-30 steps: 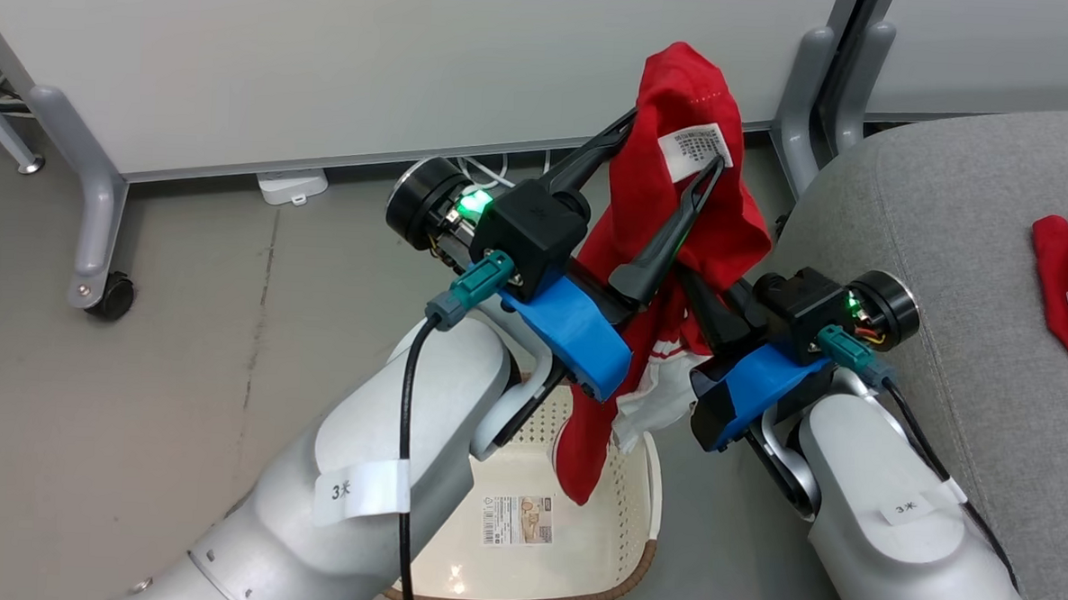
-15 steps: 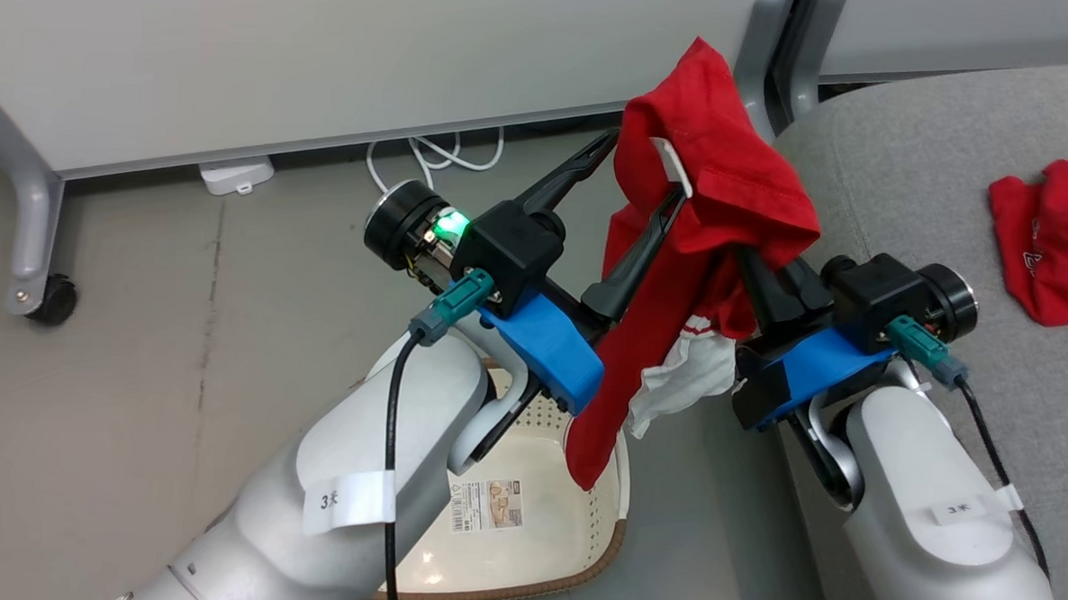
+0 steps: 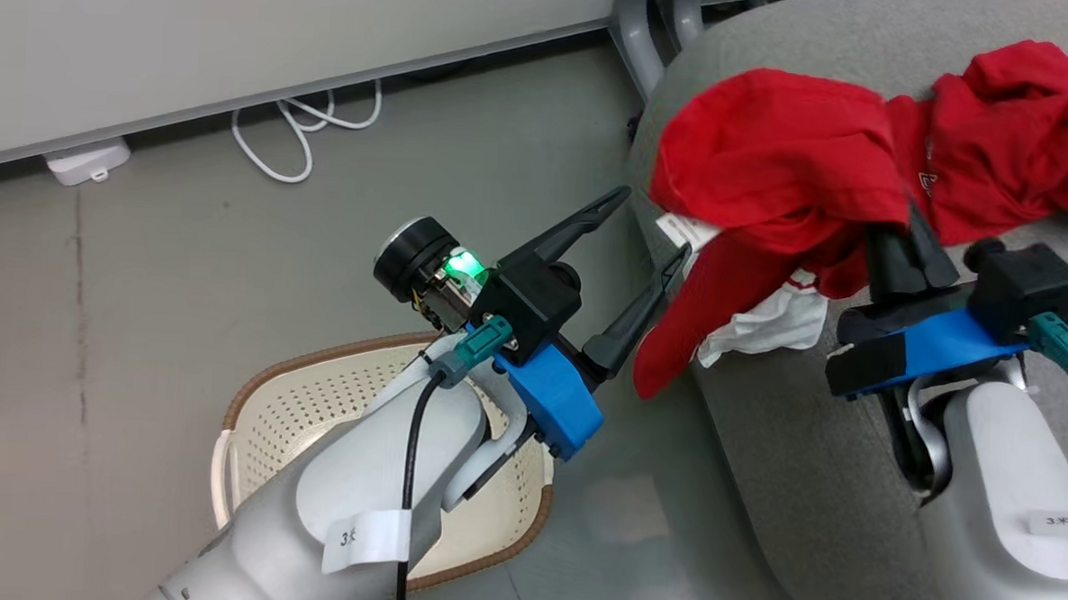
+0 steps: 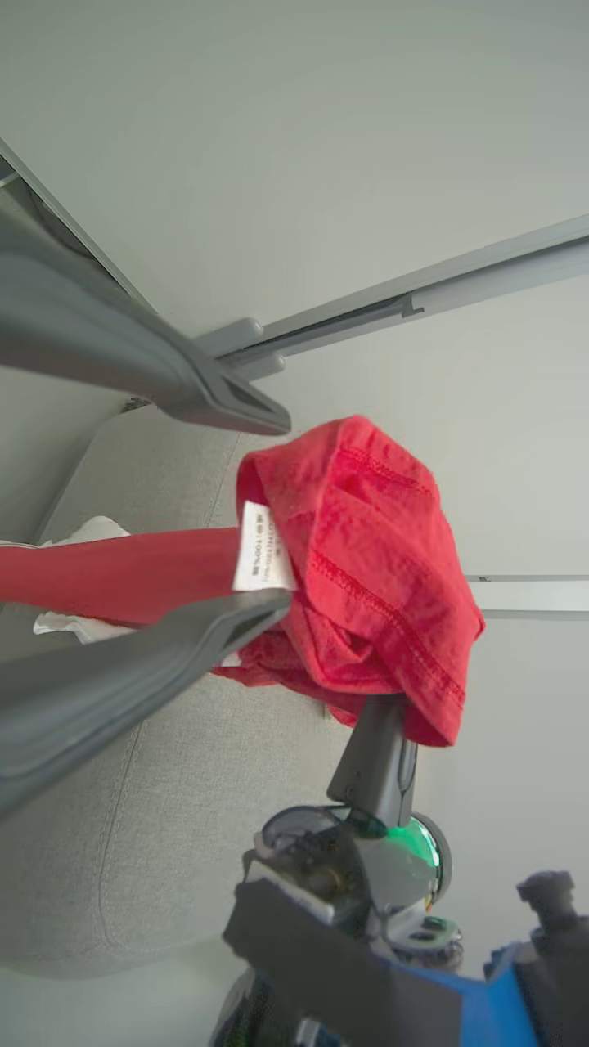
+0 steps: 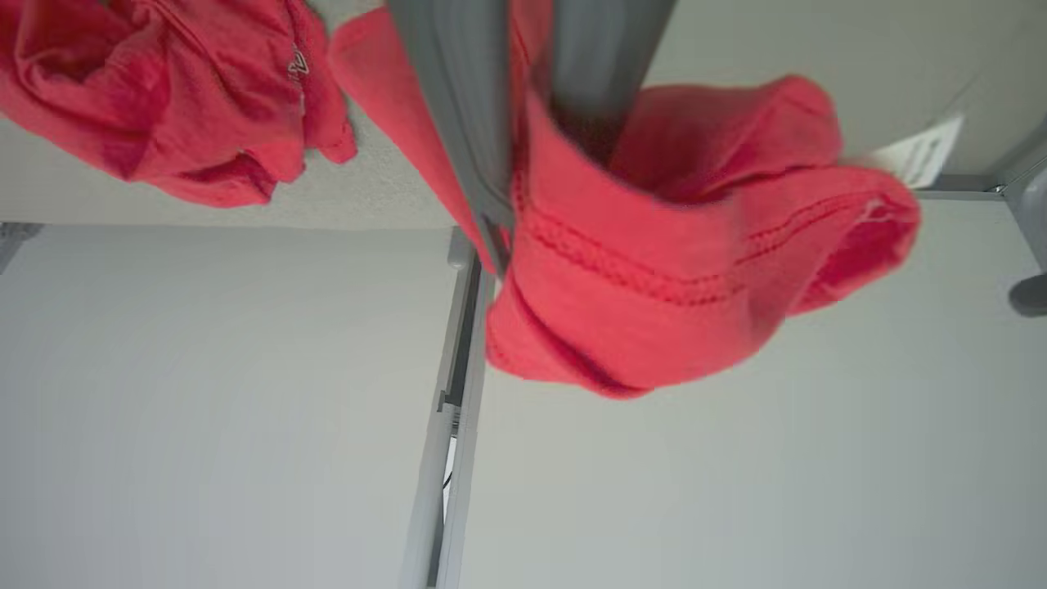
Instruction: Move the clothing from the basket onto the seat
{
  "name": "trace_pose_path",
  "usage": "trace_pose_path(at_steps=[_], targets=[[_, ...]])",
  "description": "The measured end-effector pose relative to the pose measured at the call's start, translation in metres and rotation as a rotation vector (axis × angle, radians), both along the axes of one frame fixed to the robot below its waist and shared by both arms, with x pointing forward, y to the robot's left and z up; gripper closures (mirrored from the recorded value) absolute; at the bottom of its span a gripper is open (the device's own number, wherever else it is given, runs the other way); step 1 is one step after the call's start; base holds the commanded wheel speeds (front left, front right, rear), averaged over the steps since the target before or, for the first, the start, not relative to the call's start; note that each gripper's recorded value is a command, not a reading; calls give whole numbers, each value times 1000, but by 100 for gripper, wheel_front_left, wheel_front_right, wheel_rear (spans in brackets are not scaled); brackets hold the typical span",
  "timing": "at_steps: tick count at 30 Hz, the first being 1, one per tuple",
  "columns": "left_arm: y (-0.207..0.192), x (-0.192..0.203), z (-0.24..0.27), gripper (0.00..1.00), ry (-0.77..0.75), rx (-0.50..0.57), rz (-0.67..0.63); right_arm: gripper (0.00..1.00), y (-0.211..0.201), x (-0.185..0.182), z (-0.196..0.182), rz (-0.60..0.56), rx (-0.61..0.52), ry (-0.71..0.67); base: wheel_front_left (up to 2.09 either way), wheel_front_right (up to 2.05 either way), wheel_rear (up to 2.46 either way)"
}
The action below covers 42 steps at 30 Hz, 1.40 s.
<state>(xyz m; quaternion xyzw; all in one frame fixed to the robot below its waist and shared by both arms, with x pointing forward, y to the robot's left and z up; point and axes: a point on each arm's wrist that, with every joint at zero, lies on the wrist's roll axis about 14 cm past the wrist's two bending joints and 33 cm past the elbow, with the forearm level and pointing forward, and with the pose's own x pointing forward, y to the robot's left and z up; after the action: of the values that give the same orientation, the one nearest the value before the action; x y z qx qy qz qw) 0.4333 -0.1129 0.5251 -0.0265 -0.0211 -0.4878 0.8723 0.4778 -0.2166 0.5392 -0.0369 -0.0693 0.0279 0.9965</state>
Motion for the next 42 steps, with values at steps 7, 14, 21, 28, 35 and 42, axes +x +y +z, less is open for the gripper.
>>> trace_pose_path(at_steps=[7,14,21,28,35,42], targets=[[-26,-14,-22,0,41,13,-105,100,-58,-22,-6,-162,-8,10,0,0,0],[-45,-25,-36,0,62,18,-187,100,-101,-51,-13,-296,-24,31,0,0,0],[-59,-33,-45,0,75,11,-240,100,-122,-77,-25,-386,-17,64,0,0,0],[-63,-37,-46,0,73,3,-254,100,-122,-85,-32,-406,-1,79,0,0,0],[-63,-35,-43,0,61,-6,-242,100,-118,-77,-19,-388,-6,41,0,0,0],[-62,-26,-51,0,77,-22,-226,100,-117,-37,38,-329,-95,-106,0,0,0]])
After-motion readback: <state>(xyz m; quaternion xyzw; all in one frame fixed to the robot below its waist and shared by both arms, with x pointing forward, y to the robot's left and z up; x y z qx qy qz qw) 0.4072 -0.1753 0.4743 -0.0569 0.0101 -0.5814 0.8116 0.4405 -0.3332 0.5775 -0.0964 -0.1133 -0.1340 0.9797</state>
